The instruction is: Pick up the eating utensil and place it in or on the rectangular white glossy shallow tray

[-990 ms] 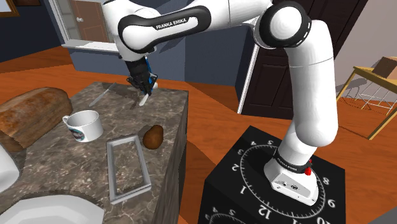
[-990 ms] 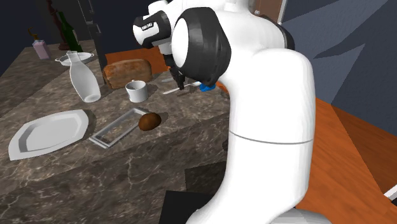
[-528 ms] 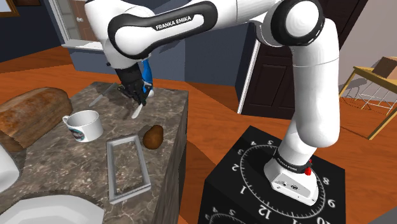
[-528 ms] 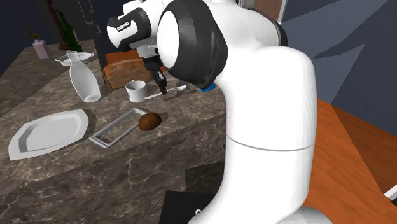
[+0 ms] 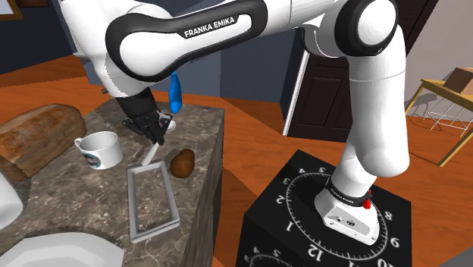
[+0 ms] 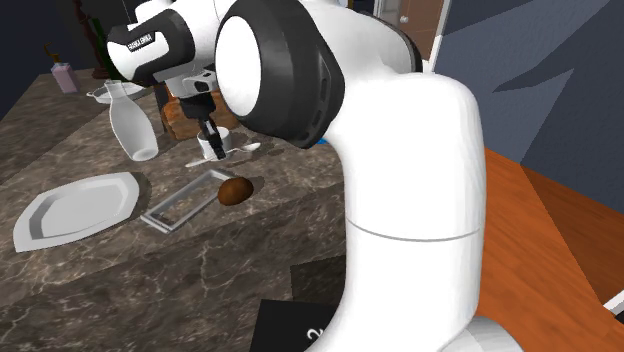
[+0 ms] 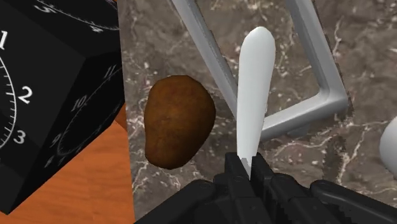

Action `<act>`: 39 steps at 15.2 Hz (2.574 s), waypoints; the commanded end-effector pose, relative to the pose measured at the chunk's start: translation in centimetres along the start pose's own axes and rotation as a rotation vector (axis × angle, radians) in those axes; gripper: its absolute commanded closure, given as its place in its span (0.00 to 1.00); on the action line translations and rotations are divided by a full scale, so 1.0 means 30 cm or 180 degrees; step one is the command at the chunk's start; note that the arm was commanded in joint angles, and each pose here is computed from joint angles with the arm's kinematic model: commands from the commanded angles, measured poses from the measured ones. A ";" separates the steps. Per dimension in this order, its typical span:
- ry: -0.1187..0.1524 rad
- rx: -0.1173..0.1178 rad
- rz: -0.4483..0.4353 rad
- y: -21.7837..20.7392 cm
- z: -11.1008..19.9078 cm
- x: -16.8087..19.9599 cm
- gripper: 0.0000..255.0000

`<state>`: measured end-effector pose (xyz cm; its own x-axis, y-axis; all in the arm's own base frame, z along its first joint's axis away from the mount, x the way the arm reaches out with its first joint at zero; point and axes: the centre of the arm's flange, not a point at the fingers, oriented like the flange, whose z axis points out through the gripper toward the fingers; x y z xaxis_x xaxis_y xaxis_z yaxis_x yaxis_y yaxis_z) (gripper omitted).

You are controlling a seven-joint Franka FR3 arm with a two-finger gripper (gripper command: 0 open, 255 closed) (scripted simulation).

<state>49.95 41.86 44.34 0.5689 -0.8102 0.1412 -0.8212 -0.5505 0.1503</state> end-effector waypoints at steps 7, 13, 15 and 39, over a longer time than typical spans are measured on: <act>0.0000 -0.0001 0.0004 0.030 -0.057 -0.371 1.00; 0.0000 -0.0001 0.0004 0.014 0.046 -0.385 1.00; 0.0000 -0.0001 0.0004 0.009 0.081 -0.390 1.00; 0.0000 -0.0001 0.0004 -0.011 0.075 -0.409 0.00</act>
<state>43.22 51.29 39.12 0.5680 -0.8109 0.1412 -0.8219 -0.5497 0.1495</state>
